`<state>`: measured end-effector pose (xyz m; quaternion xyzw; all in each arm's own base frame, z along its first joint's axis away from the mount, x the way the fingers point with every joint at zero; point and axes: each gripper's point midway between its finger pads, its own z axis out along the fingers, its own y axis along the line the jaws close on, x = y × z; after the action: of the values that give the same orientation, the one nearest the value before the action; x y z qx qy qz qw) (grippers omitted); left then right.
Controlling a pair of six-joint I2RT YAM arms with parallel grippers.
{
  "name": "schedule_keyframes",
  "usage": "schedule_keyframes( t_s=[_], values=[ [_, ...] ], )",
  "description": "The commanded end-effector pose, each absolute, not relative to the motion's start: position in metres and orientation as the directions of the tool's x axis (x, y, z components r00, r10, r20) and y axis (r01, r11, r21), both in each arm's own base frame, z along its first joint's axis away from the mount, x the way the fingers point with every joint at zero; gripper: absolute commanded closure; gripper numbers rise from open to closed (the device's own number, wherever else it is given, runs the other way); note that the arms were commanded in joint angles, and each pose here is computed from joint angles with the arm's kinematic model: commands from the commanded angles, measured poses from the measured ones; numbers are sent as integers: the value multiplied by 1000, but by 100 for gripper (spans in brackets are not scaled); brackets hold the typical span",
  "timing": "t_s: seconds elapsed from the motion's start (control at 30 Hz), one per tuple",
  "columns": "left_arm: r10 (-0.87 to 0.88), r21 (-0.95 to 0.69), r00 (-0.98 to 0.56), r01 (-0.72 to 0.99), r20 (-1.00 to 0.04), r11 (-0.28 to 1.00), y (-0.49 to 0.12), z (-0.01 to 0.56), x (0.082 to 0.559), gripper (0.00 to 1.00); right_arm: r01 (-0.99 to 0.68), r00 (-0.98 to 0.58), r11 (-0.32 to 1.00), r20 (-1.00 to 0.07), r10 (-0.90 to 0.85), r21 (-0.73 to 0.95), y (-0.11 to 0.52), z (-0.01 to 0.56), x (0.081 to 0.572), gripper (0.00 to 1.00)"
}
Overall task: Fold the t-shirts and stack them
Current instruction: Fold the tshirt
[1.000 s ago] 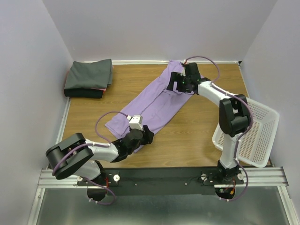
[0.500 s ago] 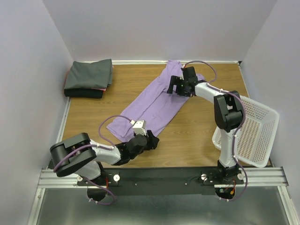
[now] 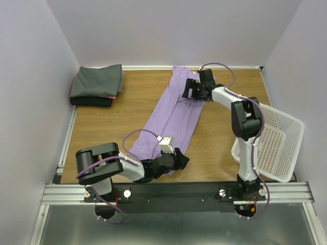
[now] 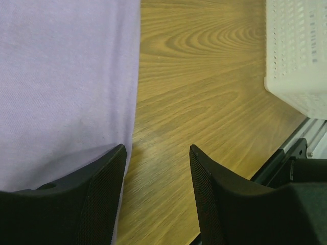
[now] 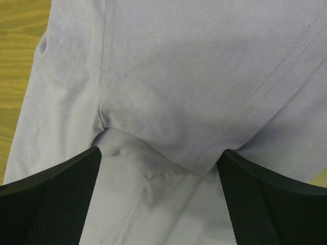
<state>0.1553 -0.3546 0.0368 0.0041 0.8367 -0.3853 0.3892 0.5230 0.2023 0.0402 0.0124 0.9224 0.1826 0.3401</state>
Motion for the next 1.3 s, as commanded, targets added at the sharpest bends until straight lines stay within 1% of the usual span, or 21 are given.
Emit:
schedule_keyframes(
  t_s=[0.0,0.13,0.23,0.43,0.57,0.63,0.7,0.77,0.8,0.87,0.9,0.93,1.0,1.13,1.27],
  values=[
    [-263,-631,-708,322,-656,706,-362,30,148,39,-106,-798,950,-596,95,294,190,9,531,0],
    [-261,-667,-711,376,-653,643,-385,46,145,39,-116,-799,949,-596,86,292,193,6,542,0],
    [-254,-680,-718,396,-648,618,-396,46,144,39,-109,-807,950,-584,87,292,191,-3,547,0],
    [-251,-705,-721,435,-645,561,-415,54,141,39,-99,-821,955,-565,80,279,186,-15,548,0],
    [-265,-694,-691,466,-673,549,-417,70,144,39,-116,-821,952,-567,69,284,186,-3,539,0],
    [-264,-673,-672,467,-691,573,-411,73,148,38,-130,-803,950,-592,67,284,186,17,537,0],
    [-286,-653,-634,473,-718,591,-405,89,155,38,-134,-801,948,-595,67,287,184,26,532,0],
    [-285,-621,-609,455,-740,639,-392,88,161,38,-153,-790,941,-610,68,303,188,42,529,0],
    [-304,-621,-593,452,-746,641,-387,97,164,38,-162,-776,937,-627,73,310,187,58,527,0],
    [-302,-583,-572,404,-762,705,-366,87,172,37,-173,-767,931,-637,78,323,190,71,523,0],
    [-316,-582,-563,386,-763,716,-359,91,175,37,-181,-757,927,-649,81,328,191,85,518,0],
    [-305,-559,-568,347,-764,753,-343,77,179,37,-186,-752,926,-654,81,329,192,89,516,0],
    [-328,-550,-551,301,-767,779,-324,74,186,36,-203,-741,920,-667,79,334,198,105,507,0],
    [-331,-511,-550,213,-767,833,-281,47,190,34,-204,-763,920,-643,64,334,207,96,481,0],
    [-336,-504,-555,180,-761,845,-265,36,190,34,-214,-786,910,-616,56,355,221,83,468,0]
  ],
)
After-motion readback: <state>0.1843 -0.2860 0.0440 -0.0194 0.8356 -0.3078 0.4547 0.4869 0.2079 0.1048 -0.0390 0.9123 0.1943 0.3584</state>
